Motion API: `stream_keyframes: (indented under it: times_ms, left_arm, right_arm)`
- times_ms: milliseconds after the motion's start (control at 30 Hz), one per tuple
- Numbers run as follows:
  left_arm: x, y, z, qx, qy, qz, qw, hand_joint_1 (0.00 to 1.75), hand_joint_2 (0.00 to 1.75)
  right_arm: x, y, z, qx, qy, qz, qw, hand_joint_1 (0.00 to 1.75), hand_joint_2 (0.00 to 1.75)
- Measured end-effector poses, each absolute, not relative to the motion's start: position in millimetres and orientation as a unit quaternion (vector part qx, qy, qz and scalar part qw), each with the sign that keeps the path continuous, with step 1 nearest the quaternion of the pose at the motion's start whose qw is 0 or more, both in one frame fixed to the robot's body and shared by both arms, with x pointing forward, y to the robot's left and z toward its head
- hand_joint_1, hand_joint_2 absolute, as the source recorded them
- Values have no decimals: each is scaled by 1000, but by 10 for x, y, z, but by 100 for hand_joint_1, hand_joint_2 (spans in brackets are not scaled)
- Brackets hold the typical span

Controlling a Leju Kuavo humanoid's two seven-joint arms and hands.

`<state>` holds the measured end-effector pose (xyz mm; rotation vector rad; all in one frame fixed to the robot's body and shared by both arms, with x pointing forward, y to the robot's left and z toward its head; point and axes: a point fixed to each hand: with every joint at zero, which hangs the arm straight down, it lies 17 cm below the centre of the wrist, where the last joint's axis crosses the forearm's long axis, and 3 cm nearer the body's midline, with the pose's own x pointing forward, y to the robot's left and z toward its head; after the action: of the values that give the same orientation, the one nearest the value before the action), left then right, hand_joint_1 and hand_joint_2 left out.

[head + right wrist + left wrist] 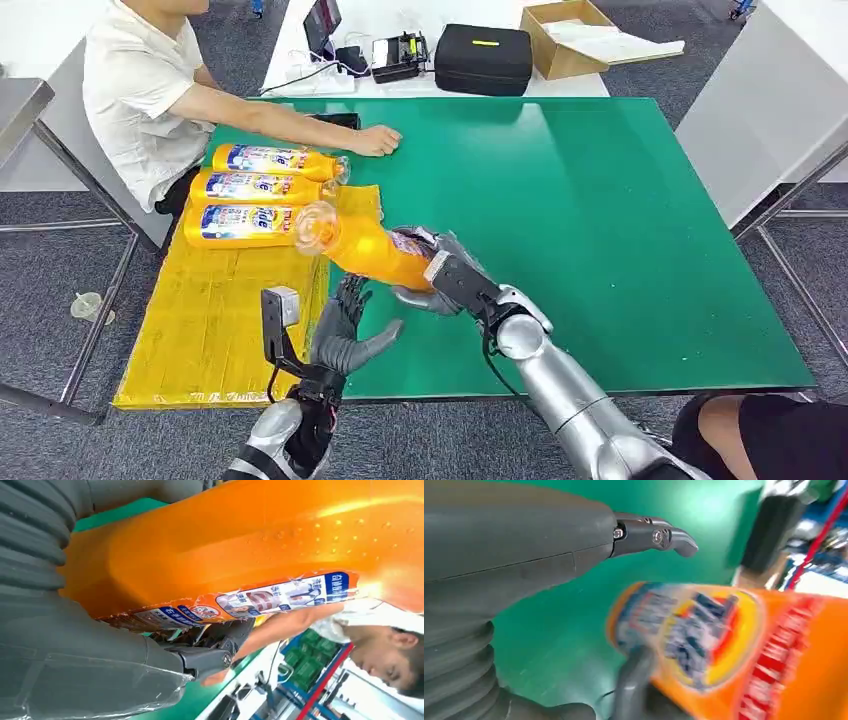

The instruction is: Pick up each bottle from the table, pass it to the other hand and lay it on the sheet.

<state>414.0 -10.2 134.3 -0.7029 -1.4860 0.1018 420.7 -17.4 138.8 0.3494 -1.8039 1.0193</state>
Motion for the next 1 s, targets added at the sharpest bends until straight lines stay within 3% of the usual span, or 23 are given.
stream_keyframes:
  times_ms: [533, 733, 767, 1000]
  left_arm:
    - [4218, 72, 1893, -264, -735, 82, 620, 0, 175]
    - [4116, -140, 1864, -379, -661, 103, 640, 0, 175]
    - [4102, -150, 1860, -387, -656, 104, 640, 7, 175]
    - [4093, -154, 1864, -399, -650, 108, 638, 7, 175]
  right_arm:
    - [3932, 22, 1178, 165, -735, 418, 507, 175, 175]
    - [3921, 1, 1130, 162, -734, 417, 511, 175, 175]
    - [3919, 7, 1136, 163, -735, 417, 510, 175, 175]
    - [3937, 21, 1157, 164, -736, 423, 503, 175, 175]
